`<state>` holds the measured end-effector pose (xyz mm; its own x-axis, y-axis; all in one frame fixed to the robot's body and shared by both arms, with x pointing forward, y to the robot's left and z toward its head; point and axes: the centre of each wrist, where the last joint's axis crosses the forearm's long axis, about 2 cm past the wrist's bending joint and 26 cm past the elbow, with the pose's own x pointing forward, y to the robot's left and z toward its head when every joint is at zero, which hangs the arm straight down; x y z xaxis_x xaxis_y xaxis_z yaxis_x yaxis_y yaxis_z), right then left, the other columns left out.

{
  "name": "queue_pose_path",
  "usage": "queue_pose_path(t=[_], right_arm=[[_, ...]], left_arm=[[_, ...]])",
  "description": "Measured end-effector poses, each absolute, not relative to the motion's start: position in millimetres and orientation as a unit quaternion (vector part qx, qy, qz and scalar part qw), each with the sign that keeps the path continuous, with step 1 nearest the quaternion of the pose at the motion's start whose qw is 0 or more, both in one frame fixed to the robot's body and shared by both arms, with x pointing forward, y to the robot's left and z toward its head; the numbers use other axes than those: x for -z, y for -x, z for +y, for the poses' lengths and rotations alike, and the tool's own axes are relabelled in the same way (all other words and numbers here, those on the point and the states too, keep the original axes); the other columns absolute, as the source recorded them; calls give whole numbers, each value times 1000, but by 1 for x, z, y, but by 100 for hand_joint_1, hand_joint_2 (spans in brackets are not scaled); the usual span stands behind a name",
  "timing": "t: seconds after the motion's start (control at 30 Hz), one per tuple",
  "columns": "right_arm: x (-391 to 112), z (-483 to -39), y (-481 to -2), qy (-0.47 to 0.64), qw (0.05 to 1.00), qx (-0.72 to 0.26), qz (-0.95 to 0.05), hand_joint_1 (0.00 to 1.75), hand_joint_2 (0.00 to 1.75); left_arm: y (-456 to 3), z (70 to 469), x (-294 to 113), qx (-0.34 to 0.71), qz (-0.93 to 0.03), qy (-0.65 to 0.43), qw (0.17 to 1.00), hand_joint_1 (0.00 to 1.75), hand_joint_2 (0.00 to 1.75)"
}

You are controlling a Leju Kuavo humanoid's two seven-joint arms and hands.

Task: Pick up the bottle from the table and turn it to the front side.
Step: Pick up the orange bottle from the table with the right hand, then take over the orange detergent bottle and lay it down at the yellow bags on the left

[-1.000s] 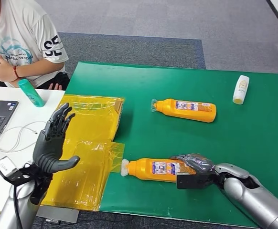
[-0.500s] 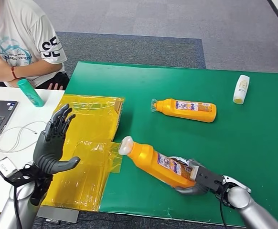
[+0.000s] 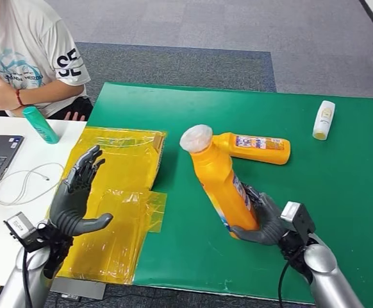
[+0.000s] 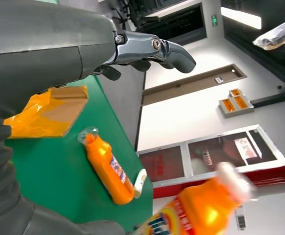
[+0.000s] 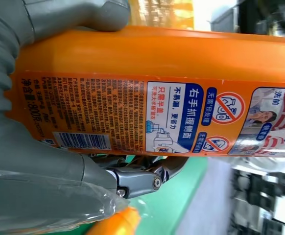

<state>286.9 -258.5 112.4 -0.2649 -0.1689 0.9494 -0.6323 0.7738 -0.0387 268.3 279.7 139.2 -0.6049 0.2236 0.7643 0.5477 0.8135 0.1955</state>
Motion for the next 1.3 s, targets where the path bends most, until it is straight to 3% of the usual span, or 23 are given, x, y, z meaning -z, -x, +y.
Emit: queue_pose_path(t=[0.4, 0.93, 1.3], right_arm=[[-139, -213, -294, -270, 497, -241, -789, 175, 175], [-156, -156, -295, -279, 456, -295, -792, 175, 175], [-166, -123, -291, -212, 434, -335, -809, 175, 175]], left_arm=[[-296, 264, -133, 213, -809, 400, 374, 0, 175], [-319, 263, -133, 232, -745, 496, 380, 0, 175], [-317, 254, -132, 228, -708, 554, 373, 0, 175]])
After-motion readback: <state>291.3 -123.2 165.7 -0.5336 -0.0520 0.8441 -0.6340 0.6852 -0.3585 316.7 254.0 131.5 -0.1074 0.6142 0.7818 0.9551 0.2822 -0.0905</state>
